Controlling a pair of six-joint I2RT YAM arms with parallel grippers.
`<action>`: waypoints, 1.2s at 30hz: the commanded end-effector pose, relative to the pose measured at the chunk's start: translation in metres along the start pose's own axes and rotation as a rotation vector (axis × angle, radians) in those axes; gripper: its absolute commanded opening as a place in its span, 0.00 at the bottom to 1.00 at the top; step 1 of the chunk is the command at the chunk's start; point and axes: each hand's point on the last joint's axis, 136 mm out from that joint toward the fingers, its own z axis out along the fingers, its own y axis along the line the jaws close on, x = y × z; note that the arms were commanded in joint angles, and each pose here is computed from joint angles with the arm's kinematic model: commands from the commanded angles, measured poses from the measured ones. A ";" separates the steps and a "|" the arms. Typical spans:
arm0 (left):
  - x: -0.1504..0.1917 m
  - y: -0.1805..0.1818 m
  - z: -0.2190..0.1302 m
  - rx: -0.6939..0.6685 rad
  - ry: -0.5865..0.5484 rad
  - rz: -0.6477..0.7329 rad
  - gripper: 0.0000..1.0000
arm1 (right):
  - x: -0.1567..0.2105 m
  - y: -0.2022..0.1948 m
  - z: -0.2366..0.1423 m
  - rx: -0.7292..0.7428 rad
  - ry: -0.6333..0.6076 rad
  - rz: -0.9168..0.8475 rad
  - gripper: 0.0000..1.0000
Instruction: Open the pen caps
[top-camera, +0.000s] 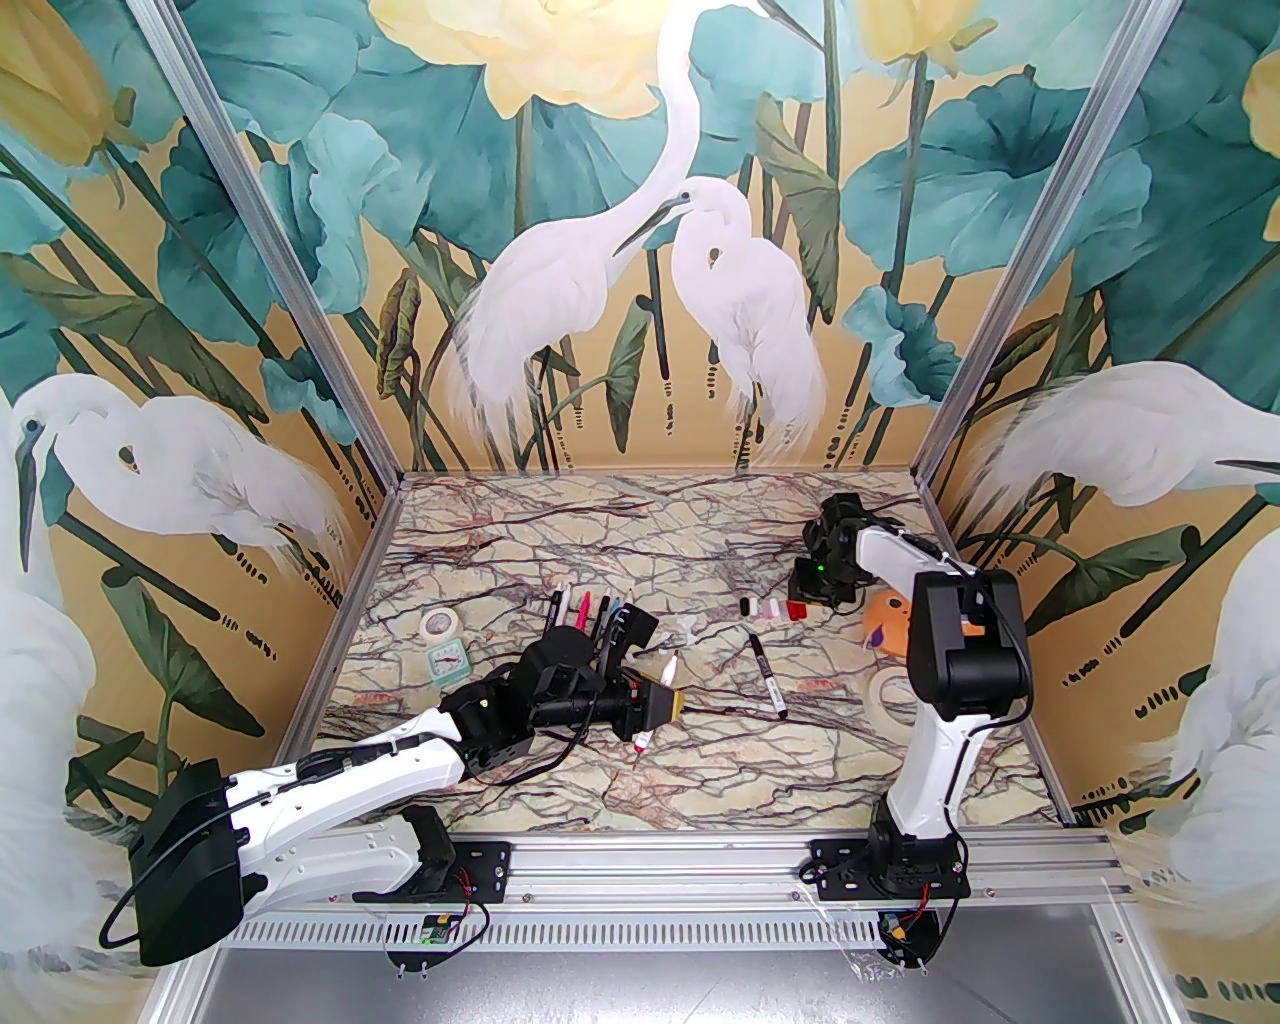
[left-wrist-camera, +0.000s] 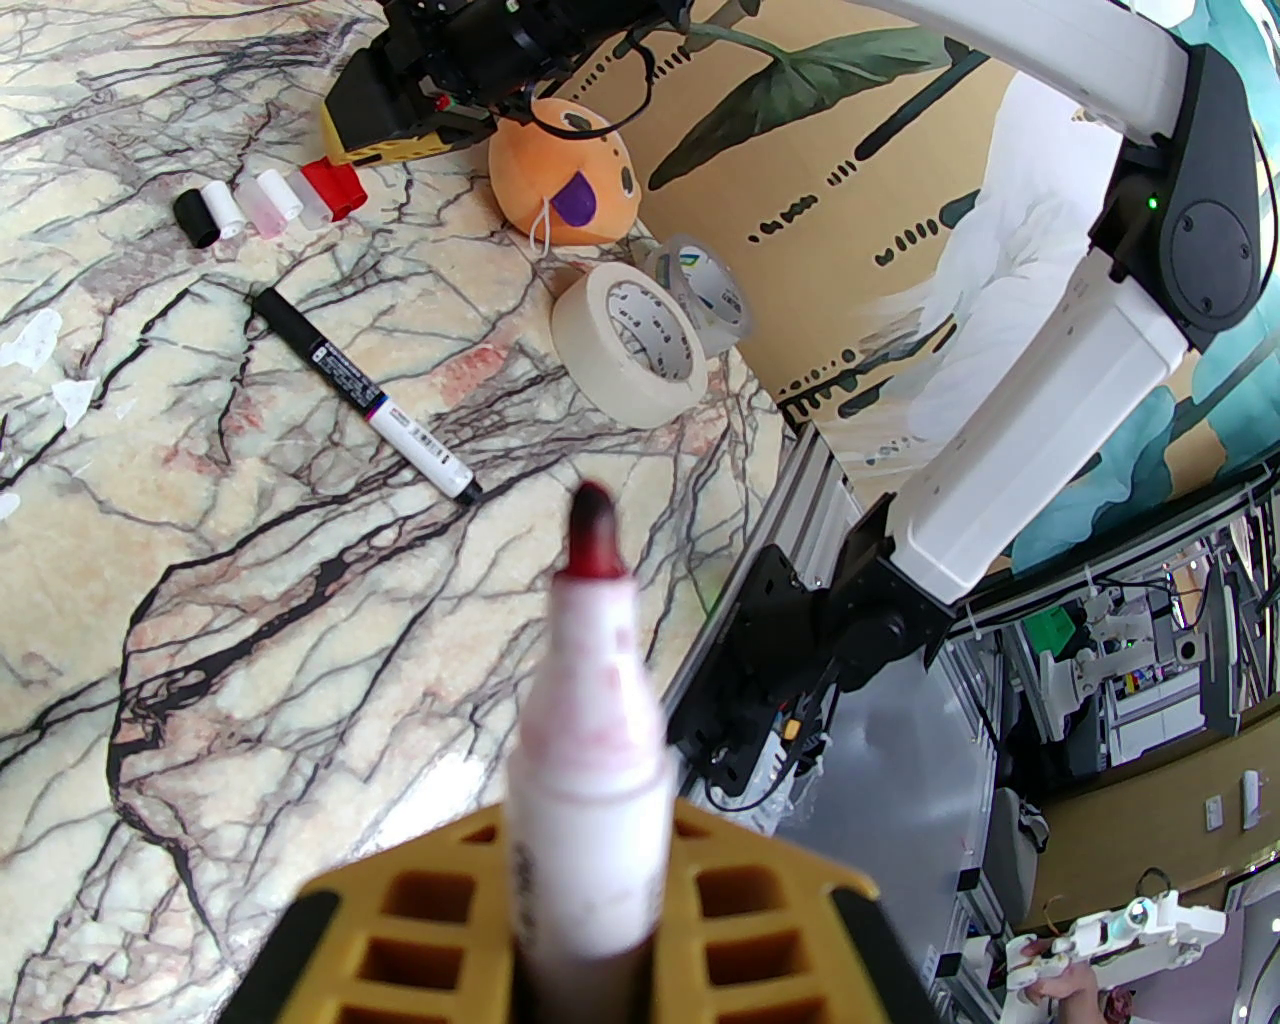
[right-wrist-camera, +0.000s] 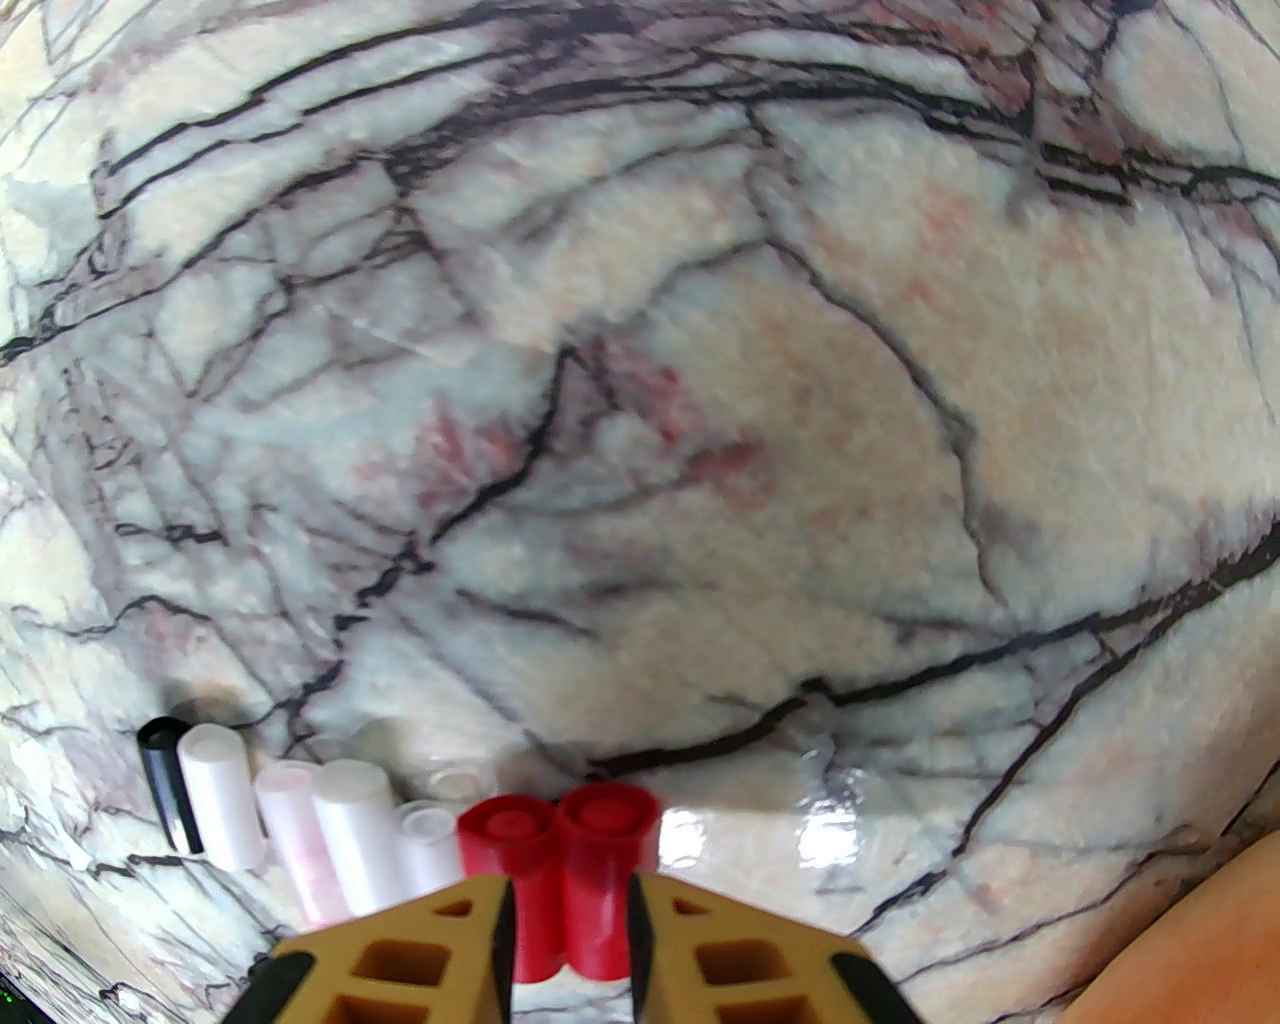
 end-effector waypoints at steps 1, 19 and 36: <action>-0.010 -0.004 -0.002 -0.003 -0.017 -0.009 0.05 | -0.001 0.007 -0.020 0.005 -0.036 -0.001 0.28; -0.031 0.077 0.021 -0.486 0.003 -0.072 0.05 | 0.071 0.090 -0.135 -0.208 -0.384 -0.028 0.62; -0.060 0.174 0.064 -0.851 0.055 -0.066 0.06 | 0.137 0.111 -0.186 -0.464 -0.505 -0.071 0.99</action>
